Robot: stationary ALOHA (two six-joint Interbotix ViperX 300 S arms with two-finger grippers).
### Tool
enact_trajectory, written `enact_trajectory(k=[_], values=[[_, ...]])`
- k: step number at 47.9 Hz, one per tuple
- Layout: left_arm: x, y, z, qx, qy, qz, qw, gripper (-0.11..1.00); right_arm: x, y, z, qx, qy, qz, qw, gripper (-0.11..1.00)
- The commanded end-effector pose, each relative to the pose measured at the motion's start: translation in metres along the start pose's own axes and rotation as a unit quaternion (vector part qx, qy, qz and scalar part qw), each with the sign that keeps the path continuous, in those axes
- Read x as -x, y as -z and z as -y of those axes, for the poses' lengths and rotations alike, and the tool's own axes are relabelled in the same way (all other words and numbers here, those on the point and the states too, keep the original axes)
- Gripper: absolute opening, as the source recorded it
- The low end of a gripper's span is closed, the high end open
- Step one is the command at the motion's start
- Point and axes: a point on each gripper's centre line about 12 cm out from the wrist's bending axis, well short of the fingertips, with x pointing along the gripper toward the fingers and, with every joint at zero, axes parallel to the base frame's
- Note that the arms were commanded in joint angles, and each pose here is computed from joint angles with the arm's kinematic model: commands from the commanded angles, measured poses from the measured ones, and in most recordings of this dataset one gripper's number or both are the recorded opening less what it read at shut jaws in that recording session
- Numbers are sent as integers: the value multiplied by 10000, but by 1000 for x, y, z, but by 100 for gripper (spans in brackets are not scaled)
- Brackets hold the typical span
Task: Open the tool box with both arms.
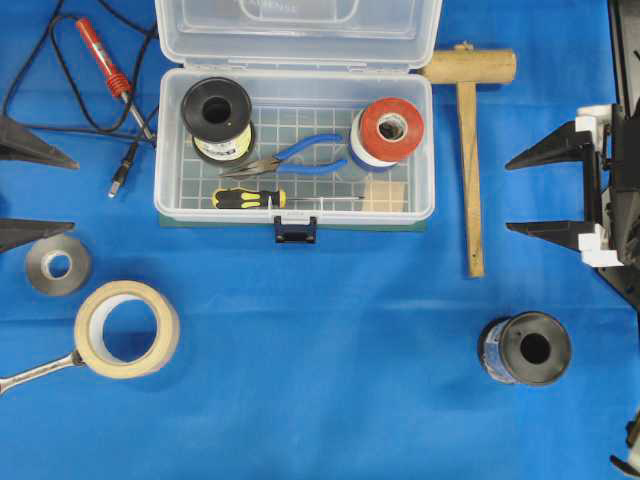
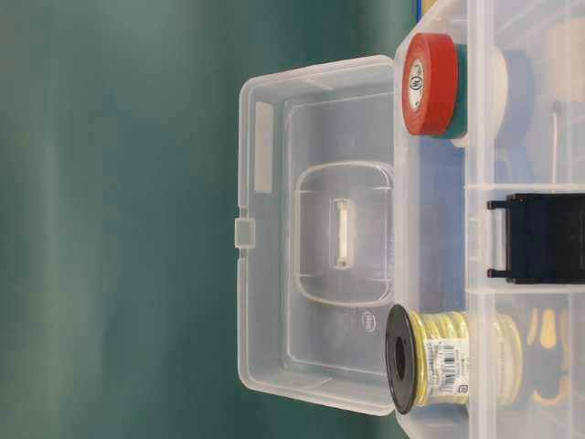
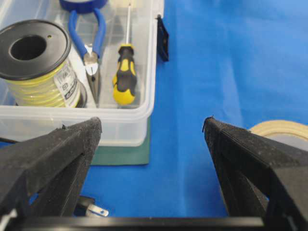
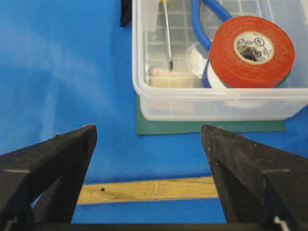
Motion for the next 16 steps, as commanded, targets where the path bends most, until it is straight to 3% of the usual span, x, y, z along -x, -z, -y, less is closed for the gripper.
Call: enact_trajectory(k=[1,16], values=[[-1,-4,1,2,15,38,10000,92,0,-5,0,-4,4,47,10000,87],[0,-4,1,2,15,54,10000,92,0,-5,0,4,6,55,10000,87]])
